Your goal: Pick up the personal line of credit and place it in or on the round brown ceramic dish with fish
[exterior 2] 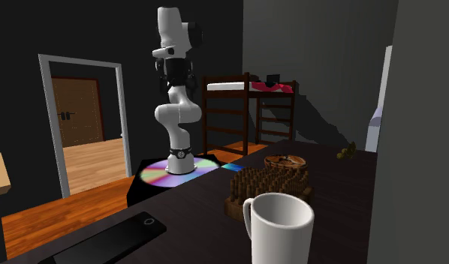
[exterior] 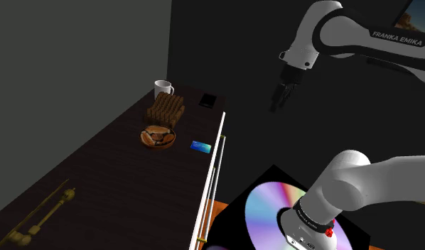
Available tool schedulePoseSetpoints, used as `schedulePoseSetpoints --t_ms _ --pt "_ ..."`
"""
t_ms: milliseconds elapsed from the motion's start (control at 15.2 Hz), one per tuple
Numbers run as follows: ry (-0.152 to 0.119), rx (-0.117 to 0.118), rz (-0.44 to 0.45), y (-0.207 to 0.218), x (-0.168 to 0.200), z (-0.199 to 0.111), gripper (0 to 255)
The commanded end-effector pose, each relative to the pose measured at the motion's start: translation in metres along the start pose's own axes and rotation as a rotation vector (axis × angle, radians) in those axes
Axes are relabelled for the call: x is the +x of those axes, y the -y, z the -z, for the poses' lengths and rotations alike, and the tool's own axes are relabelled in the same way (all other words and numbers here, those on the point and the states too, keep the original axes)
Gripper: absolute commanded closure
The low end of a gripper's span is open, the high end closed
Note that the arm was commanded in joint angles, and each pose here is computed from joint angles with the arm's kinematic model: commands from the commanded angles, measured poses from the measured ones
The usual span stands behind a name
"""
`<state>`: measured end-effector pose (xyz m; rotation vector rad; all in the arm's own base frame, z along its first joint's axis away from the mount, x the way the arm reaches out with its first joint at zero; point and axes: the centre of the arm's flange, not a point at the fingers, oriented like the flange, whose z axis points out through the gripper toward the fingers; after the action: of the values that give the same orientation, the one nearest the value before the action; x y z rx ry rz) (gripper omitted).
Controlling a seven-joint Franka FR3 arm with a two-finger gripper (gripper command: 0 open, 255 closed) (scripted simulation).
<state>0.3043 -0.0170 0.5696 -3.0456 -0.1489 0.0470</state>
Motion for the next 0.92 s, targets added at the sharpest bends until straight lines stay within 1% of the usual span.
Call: schedulePoseSetpoints --t_ms 0,858 --pt "0.000 0.000 0.000 0.000 0.000 0.000 0" --pt "-0.102 -0.020 0.181 0.070 0.075 -0.129 0"
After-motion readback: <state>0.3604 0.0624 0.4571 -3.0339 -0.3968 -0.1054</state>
